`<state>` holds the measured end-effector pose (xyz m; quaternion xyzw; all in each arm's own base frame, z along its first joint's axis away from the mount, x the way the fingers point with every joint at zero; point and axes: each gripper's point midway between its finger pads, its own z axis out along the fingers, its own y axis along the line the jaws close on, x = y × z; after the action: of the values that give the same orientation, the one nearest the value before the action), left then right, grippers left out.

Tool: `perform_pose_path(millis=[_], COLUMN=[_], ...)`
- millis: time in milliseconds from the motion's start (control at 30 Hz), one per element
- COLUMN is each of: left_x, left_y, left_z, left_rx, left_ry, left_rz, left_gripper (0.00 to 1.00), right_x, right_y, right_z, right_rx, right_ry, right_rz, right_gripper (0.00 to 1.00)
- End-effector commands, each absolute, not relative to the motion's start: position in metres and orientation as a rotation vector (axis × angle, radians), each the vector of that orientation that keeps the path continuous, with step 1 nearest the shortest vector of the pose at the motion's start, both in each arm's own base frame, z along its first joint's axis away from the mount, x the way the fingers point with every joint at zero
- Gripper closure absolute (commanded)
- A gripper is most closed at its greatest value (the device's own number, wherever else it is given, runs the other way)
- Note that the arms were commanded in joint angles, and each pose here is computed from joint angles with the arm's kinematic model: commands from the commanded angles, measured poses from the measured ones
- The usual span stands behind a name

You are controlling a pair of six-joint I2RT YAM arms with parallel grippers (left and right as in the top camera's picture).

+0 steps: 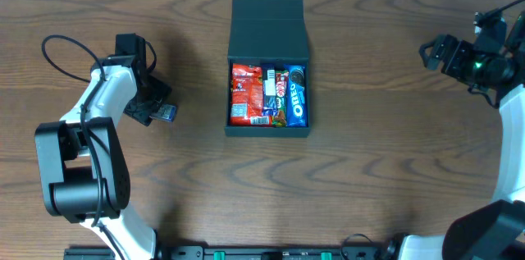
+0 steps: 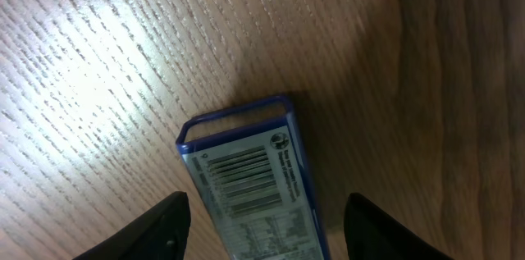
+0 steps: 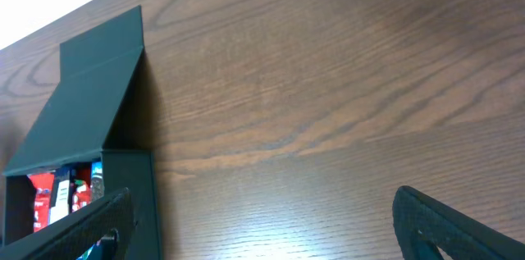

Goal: Pack container
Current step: 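Grasp the small blue-white packet with the left gripper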

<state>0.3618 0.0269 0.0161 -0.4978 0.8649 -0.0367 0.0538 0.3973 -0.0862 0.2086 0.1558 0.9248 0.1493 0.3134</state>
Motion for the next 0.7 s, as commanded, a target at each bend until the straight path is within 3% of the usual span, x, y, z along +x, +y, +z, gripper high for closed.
perform_pose_path(millis=[0,367,667], left_x=[0.359,0.358,0.361], left_y=[0.026,0.017,0.018], left_z=[0.004,-0.012,-0.011], left_rx=[-1.542,-1.565,-1.531], left_ry=[2.644,2.687,2.695], left_rz=[-0.102,-0.153,-0.158], left_gripper=[0.39,0.45,0.63], right_x=[0.396,0.396,0.396], right_y=[-0.087,-0.087,-0.087], right_z=[0.217,0.217,0.217], right_rx=[0.386,0.385,0.385], right_ry=[2.419,2.418,2.418], right_rz=[0.385,0.385,0.385], right_gripper=[0.01,0.01,0.01])
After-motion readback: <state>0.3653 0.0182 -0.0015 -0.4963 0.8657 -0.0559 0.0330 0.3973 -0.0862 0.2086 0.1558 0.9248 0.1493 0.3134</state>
